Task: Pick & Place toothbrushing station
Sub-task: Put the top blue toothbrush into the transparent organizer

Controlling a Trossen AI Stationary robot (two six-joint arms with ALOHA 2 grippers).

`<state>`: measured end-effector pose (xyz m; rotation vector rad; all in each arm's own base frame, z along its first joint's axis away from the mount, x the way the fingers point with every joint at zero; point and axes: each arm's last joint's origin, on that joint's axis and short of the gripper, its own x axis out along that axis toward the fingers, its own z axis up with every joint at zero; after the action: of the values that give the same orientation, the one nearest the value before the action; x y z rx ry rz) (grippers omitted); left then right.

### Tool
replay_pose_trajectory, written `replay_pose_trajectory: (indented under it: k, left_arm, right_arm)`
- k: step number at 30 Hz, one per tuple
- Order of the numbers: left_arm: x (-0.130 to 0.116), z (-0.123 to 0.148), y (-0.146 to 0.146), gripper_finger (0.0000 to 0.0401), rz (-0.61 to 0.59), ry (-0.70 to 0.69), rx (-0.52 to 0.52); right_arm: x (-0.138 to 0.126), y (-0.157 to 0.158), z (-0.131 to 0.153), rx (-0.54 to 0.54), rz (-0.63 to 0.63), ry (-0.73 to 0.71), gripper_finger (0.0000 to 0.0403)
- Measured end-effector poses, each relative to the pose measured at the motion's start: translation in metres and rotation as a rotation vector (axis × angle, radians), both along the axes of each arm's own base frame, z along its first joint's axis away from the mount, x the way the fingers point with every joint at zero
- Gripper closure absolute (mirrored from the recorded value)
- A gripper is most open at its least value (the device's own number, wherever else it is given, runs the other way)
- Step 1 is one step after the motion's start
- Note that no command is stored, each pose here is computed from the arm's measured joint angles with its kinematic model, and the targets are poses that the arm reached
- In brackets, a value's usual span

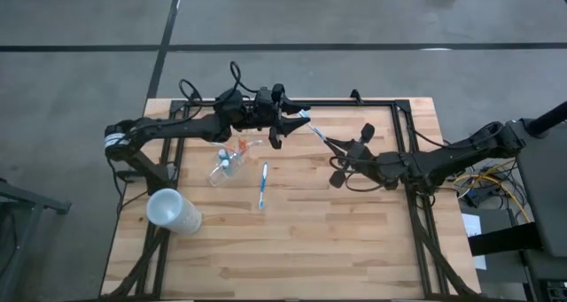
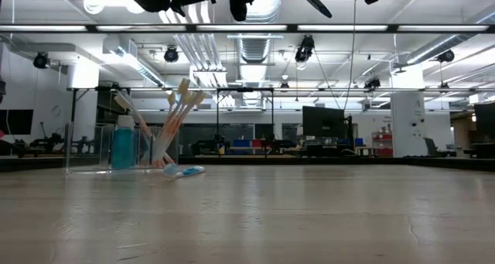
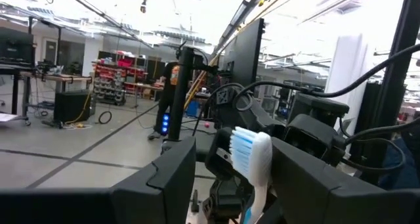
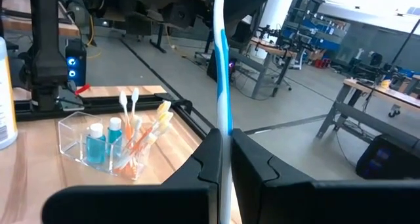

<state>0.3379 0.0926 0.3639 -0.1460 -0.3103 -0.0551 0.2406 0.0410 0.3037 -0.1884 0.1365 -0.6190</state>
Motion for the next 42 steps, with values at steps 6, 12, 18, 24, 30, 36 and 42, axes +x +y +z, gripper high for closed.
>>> replay_pose_trajectory:
  k: [6,12,18,24,30,36,42]
  left_arm:
    - [-0.0001,0.0001,0.0,0.0244,-0.002,0.0,-0.006]
    - [0.0,0.0,-0.0001,0.0321,-0.005,0.002,-0.005]
    - [-0.0001,0.0002,-0.0014,0.0374,-0.029,0.002,0.014]
    - [-0.0002,-0.0003,0.0002,0.0352,-0.008,0.006,0.016]
    - [-0.0001,-0.0003,-0.0005,0.0349,-0.017,0.006,0.018]
    - [-0.0002,0.0,-0.0006,0.0371,-0.016,0.002,0.022]
    - [-0.0002,0.0,-0.0003,0.036,-0.009,0.002,0.02]
  right_arm:
    - [0.0,0.0,0.0,-0.001,0.0,0.001,0.039]
    - [-0.0001,0.0,0.0,-0.003,0.0,0.002,0.039]
    - [-0.0002,0.0,-0.0008,-0.004,0.001,0.007,0.0391]
    - [0.0,0.0008,-0.0006,-0.001,0.015,0.003,0.0393]
    - [-0.0001,0.001,-0.0001,0.004,0.036,0.0,0.0391]
    - [-0.0003,0.0008,0.0003,0.005,0.035,-0.002,0.039]
    - [-0.005,-0.0003,0.0066,0.013,0.036,-0.037,0.039]
